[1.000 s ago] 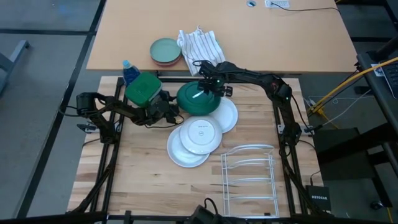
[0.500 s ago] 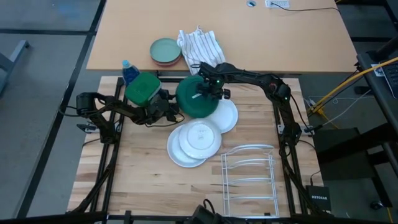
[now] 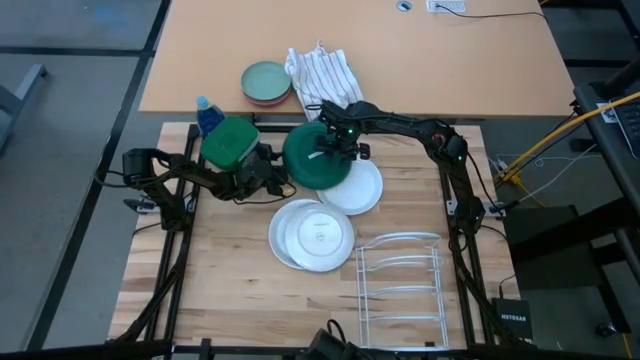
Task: Sort dishes
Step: Put the green plate on the dish rack
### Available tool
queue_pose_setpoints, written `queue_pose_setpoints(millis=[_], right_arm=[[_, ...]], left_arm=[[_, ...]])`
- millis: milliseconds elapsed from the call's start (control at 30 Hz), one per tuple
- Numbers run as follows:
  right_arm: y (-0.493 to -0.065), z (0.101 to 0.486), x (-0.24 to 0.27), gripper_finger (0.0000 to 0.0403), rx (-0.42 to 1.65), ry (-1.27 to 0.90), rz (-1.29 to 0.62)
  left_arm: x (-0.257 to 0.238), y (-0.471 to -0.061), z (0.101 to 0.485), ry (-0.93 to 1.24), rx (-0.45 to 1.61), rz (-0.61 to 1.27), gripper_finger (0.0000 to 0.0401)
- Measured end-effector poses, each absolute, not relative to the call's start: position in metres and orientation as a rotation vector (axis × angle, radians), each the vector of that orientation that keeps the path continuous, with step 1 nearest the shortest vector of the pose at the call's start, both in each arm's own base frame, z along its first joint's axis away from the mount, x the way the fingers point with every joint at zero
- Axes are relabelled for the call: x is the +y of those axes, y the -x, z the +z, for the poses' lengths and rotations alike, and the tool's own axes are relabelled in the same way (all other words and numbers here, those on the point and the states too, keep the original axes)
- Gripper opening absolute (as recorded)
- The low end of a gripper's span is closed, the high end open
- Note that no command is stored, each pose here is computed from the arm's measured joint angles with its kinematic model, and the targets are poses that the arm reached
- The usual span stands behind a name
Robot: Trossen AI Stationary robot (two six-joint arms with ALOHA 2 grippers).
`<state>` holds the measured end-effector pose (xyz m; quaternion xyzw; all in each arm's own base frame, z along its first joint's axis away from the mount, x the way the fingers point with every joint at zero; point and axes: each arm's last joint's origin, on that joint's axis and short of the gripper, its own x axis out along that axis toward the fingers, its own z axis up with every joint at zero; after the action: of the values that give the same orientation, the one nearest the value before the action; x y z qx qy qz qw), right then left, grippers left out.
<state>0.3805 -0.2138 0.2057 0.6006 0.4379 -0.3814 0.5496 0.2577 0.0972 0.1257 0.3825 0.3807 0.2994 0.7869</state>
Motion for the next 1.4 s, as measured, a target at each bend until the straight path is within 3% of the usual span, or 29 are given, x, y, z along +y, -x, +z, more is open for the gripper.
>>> queue_pose_setpoints(millis=[300, 967, 1400], right_arm=[[-0.381, 0.207, -0.216, 0.0186, 1.020, -1.388, -0.893], [-0.383, 0.218, -0.219, 0.0186, 0.988, -1.230, -0.897], [-0.399, 0.285, -0.220, 0.0186, 0.813, -1.139, -0.758]], left_arm=[[0.096, -0.258, 0.124, -0.893, 0.840, 0.571, 0.0168], [0.094, -0.255, 0.117, -0.844, 0.897, 0.539, 0.0007], [0.095, -0.255, 0.118, -0.771, 0.870, 0.584, 0.0001]])
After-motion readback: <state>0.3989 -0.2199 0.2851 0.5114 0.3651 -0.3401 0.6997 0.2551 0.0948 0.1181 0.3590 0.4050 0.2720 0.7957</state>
